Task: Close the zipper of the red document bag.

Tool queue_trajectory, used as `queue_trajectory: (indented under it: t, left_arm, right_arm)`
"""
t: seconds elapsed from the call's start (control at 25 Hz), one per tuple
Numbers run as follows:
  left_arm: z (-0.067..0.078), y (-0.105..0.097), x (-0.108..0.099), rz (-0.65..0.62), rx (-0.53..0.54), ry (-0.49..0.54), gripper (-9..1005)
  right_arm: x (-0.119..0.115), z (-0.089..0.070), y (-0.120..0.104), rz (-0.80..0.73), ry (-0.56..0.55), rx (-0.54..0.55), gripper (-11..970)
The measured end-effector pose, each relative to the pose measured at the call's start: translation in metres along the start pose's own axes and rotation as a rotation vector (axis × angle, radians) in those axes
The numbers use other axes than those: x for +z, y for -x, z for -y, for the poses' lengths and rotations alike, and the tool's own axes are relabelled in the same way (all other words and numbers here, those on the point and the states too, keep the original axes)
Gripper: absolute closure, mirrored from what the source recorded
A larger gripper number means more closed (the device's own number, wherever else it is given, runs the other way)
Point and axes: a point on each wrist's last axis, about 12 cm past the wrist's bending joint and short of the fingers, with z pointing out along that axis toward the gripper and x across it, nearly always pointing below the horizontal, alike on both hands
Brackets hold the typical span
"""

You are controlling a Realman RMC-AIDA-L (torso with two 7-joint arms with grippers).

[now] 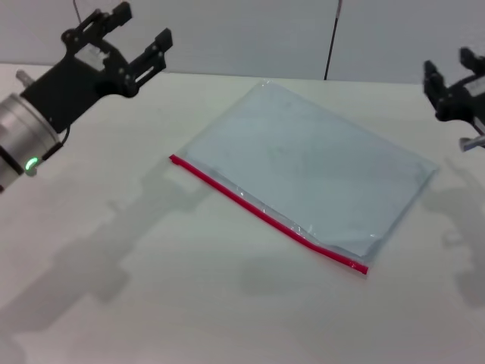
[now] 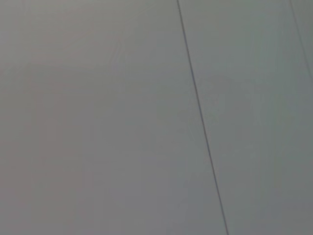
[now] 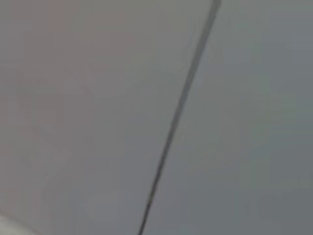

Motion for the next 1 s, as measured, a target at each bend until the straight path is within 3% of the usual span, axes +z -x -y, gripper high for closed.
queue_trajectory:
  t: [0.44, 1.0]
  left_arm:
    - [0.011, -0.03, -0.012, -0.006, 0.028, 0.164, 273]
    - [0.003, -0.04, -0.022, -0.035, 0.019, 0.257, 276]
  right_arm:
    - [-0.002, -0.003, -0.045, 0.102, -0.162, 0.18, 460]
    - [-0.002, -0.003, -0.059, 0.132, -0.245, 0.219, 462]
